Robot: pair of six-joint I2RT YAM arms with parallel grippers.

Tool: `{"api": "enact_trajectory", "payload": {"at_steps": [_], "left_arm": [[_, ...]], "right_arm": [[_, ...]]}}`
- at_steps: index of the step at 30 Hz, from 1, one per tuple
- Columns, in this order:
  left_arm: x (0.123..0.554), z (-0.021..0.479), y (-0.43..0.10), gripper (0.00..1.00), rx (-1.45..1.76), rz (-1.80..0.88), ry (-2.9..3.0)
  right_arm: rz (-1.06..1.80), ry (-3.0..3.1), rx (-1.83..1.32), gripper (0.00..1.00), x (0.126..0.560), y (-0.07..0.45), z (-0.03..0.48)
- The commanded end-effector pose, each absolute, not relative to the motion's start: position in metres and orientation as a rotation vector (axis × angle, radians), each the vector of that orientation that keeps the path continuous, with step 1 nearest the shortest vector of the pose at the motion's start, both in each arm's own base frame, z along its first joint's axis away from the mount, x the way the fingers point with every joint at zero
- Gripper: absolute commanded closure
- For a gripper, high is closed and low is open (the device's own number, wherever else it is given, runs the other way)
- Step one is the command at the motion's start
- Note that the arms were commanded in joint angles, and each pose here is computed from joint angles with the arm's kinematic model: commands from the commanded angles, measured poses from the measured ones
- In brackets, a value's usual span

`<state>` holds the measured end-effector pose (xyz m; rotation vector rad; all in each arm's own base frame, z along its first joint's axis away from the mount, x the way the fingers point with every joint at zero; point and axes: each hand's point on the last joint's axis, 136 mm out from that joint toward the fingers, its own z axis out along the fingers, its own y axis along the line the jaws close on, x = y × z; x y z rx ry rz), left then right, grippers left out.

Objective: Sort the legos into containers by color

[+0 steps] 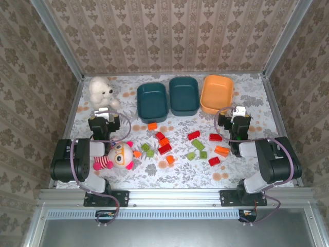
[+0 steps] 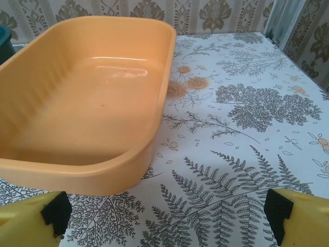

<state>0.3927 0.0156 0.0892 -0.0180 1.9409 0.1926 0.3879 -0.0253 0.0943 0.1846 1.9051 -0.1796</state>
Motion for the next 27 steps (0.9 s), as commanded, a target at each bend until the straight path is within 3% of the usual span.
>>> {"api": "enact_trajectory", "payload": {"at_steps": [1,24,27], "left_arm": [[0.396,0.097,0.014,0.00,-0.026,0.188,1.907],[0.396,0.097,0.014,0.00,-0.026,0.189,1.907],[0.394,0.105,0.013,0.00,-0.008,0.206,1.880]], "right_arm": [[-0.185,1.873,0.213,0.00,0.392,-0.028,0.102],[-0.184,1.876,0.213,0.00,0.392,-0.028,0.101],[-0.176,1.859,0.162,0.00,0.391,-0.021,0.119]]}}
